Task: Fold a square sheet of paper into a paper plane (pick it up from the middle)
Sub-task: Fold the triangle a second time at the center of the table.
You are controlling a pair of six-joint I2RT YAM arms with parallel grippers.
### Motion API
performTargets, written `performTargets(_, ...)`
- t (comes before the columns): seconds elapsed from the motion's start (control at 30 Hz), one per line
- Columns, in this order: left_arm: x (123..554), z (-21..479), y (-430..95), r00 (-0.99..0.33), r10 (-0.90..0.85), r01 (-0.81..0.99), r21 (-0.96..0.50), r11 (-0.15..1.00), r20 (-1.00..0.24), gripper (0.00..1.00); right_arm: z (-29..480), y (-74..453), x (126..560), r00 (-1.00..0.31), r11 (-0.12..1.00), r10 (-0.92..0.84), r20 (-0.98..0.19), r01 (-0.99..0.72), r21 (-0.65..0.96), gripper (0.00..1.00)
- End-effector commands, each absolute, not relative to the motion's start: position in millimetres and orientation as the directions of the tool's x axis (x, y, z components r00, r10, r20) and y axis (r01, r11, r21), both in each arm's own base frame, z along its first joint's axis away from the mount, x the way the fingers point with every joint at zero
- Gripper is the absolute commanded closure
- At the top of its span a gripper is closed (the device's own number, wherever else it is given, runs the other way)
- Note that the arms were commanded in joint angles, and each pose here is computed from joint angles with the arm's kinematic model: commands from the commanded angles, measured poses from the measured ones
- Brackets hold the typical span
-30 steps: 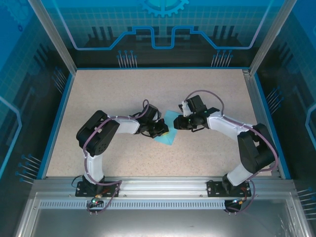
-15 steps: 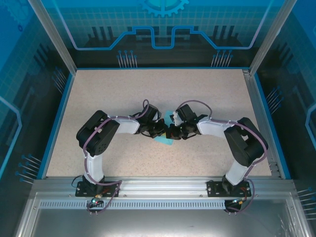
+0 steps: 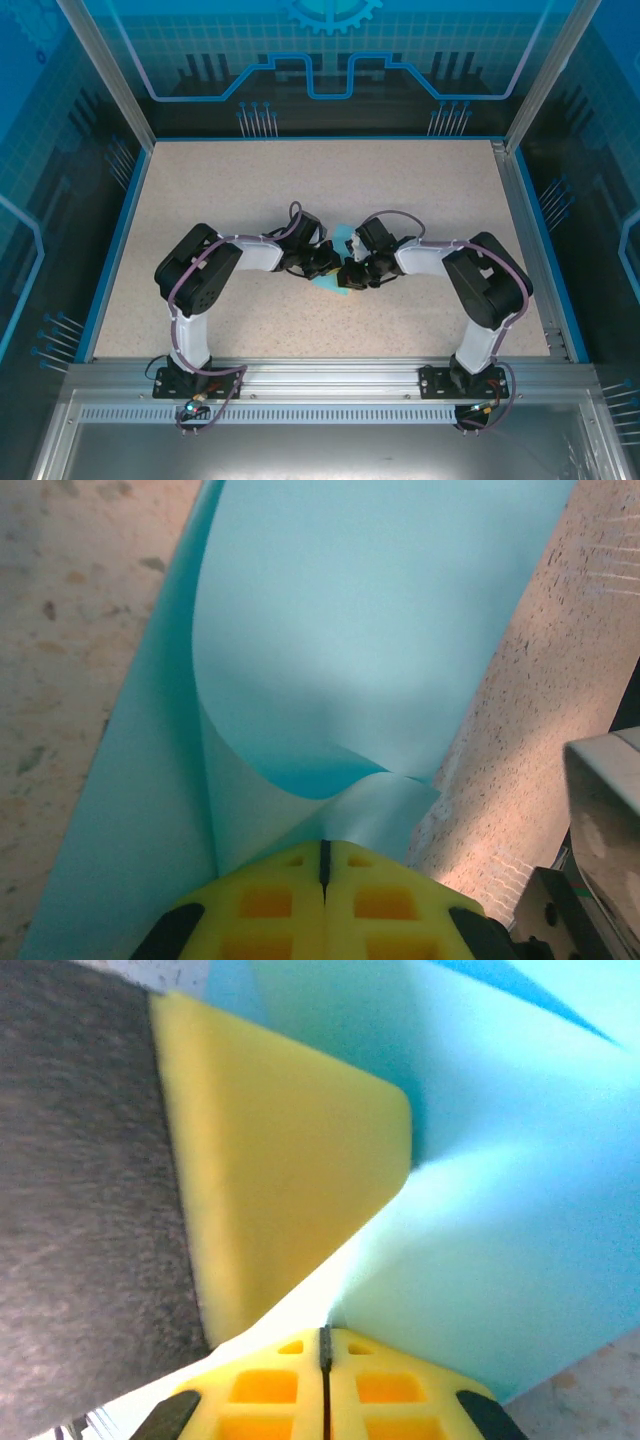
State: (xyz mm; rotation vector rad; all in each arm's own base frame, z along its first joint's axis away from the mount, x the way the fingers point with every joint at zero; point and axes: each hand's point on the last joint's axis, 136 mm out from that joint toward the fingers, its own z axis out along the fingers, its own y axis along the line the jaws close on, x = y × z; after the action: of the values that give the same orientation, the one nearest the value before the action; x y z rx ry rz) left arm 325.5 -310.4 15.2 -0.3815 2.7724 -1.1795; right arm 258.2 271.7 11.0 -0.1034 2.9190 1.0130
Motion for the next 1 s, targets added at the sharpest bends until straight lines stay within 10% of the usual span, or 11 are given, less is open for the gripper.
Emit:
performTargets(0.0, 311.1, -10.8, -300.6, -0.966, -0.257, -0.215, -0.661, 0.719, 0.034, 1.0, -10.5, 260.9, 245.0, -0.999, 0.816, -0.051, -0.015, -0.05, 0.576, 0.93)
performTargets(0.97, 309.7, -12.6, -299.1, -0.966, -0.257, -0.216, -0.656, 0.723, 0.035, 1.0, -10.1, 248.4, 224.3, -0.996, 0.834, -0.087, -0.005, -0.076, 0.546, 0.92)
